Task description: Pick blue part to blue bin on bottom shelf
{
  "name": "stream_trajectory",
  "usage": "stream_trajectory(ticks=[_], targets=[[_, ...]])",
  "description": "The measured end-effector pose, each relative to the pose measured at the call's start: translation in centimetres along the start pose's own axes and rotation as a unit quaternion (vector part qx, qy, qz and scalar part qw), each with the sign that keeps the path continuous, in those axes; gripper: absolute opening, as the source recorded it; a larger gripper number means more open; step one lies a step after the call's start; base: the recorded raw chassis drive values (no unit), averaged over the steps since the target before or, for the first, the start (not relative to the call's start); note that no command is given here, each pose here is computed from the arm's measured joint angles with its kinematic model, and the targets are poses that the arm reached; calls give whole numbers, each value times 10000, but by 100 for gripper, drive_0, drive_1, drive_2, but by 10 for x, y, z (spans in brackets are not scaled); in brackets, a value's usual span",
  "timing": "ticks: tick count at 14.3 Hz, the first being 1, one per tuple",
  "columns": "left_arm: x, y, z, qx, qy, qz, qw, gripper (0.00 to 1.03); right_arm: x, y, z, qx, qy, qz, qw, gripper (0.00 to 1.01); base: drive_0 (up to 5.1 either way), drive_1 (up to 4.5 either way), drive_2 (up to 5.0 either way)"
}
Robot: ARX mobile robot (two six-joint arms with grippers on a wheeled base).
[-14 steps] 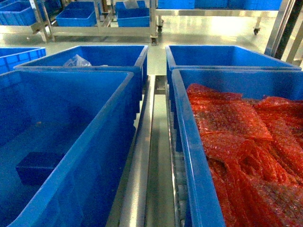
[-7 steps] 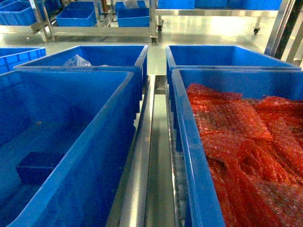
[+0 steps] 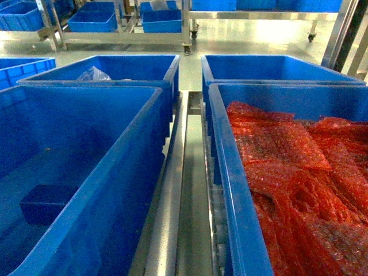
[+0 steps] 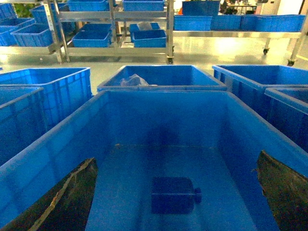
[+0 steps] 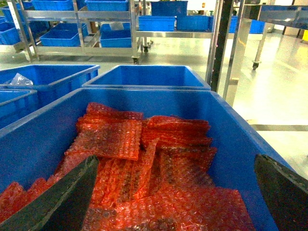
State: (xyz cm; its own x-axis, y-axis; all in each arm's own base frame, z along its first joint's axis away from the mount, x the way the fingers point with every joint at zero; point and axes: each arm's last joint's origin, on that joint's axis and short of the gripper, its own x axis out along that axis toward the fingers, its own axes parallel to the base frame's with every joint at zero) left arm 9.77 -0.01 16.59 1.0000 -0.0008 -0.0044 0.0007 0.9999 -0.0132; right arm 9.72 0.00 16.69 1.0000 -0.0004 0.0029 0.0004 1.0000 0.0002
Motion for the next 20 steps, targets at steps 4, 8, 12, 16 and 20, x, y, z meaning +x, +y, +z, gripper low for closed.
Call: stream_trajectory(ticks=[4,8,12,16,20], targets=[[0,0,0,2,-2,0,10000,98,0,0,0,0,0,0,10000,98,0,0,0],[0,0,0,2,-2,0,10000,98,0,0,0,0,0,0,10000,98,0,0,0],[0,0,0,0,-2,0,10000,98,0,0,0,0,0,0,10000,98,0,0,0],[0,0,0,2,-2,0,10000,98,0,0,0,0,0,0,10000,98,0,0,0],[0,0,0,2,0,0,10000,98,0,0,0,0,0,0,10000,98,0,0,0]])
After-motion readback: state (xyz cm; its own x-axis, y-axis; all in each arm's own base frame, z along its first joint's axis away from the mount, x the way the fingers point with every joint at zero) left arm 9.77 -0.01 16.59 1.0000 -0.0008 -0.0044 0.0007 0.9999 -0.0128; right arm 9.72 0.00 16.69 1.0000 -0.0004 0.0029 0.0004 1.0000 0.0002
